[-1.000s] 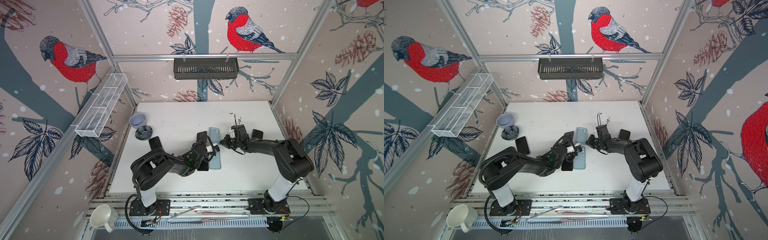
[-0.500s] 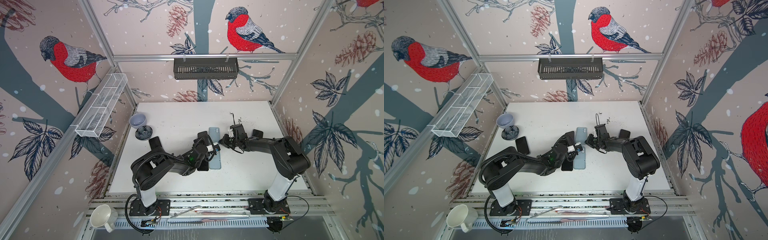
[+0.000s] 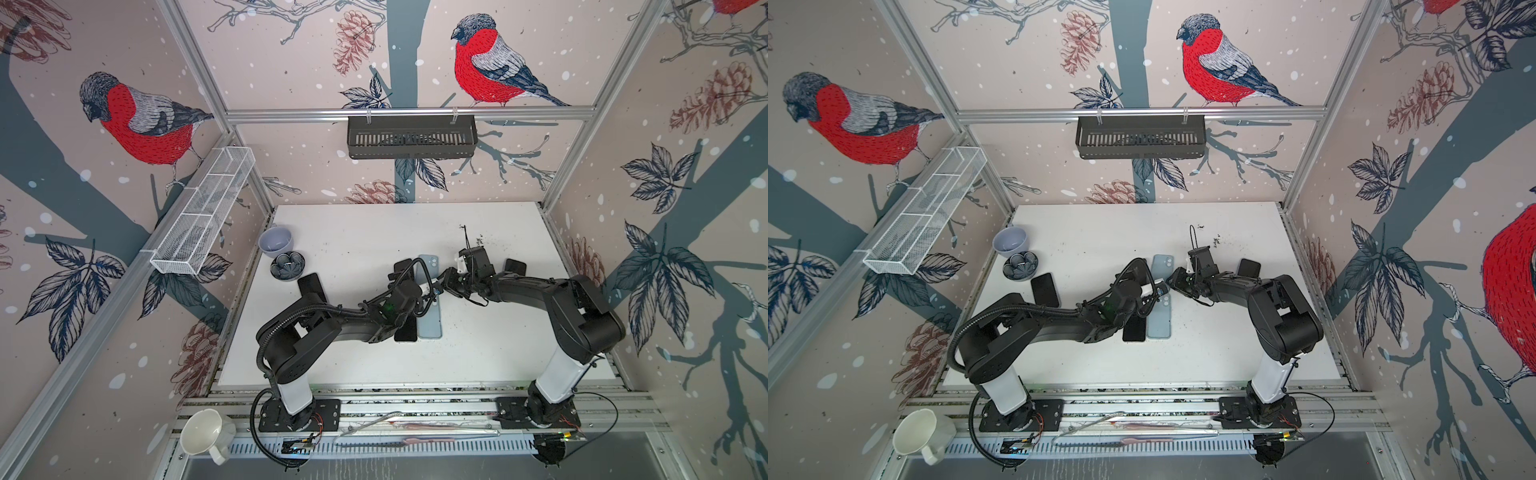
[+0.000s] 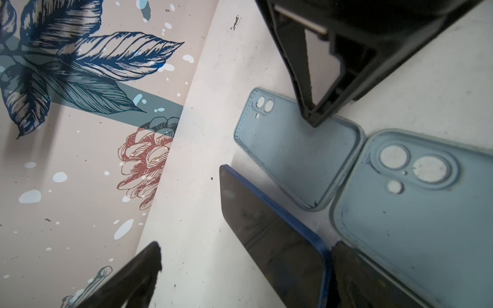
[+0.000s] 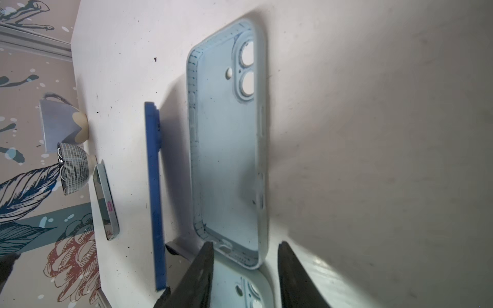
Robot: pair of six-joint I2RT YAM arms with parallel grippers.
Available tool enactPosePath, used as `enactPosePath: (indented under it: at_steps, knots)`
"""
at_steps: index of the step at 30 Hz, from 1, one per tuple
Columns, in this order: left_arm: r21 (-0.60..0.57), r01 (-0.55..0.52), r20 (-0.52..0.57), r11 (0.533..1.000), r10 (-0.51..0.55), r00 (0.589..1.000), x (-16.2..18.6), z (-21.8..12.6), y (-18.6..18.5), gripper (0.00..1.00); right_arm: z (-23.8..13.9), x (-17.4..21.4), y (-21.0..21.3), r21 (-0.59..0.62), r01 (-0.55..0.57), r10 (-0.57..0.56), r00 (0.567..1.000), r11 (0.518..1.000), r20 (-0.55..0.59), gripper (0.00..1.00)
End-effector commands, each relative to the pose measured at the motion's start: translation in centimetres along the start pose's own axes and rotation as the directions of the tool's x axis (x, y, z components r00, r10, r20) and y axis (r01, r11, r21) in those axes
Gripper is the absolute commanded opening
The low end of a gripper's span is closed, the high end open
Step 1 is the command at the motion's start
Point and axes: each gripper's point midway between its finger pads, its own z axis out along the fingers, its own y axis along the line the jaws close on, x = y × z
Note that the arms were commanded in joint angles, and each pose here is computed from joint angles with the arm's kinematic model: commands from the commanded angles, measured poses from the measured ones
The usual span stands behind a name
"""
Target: Take the phone out of the phone case
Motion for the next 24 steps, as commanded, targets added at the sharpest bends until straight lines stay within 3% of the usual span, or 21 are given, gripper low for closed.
enactPosePath:
  at_steps: [1, 7, 13, 20, 21, 24]
  knots:
    - [0.006, 0.024, -0.062, 1.0, -0.024, 0.998, 1.1, 0.6, -0.2, 0.99, -0.3, 0.0, 0.4, 0.002, 0.04, -0.04, 0.999, 0.999, -0.003, 0.45]
    - [-0.028, 0.049, -0.066, 0.998, -0.05, 0.997, 0.6, 0.8, 0.8, 0.98, -1.1, 0.0, 0.6, 0.006, 0.078, -0.078, 0.997, 0.997, 0.003, 0.49]
    - [-0.048, 0.142, -0.033, 0.989, -0.143, 0.989, -1.0, -0.8, 3.3, 0.99, -1.6, -0.2, 1.3, 0.004, 0.145, -0.145, 0.989, 0.989, 0.004, 0.52]
    - [0.057, 0.322, -0.198, 0.945, -0.305, 0.931, 0.9, -1.5, 1.8, 0.97, -2.2, 0.9, 2.1, 0.051, 0.288, -0.289, 0.957, 0.956, -0.004, 0.49]
    - [0.078, 0.343, -0.249, 0.936, -0.315, 0.916, 1.2, -1.5, 1.2, 0.94, -2.5, 1.1, 2.1, 0.049, 0.292, -0.293, 0.956, 0.955, 0.0, 0.49]
    - [0.136, 0.424, -0.369, 0.896, -0.351, 0.861, 2.1, -2.0, -0.7, 0.72, -3.3, 1.5, 2.0, 0.051, 0.313, -0.314, 0.949, 0.948, 0.014, 0.48]
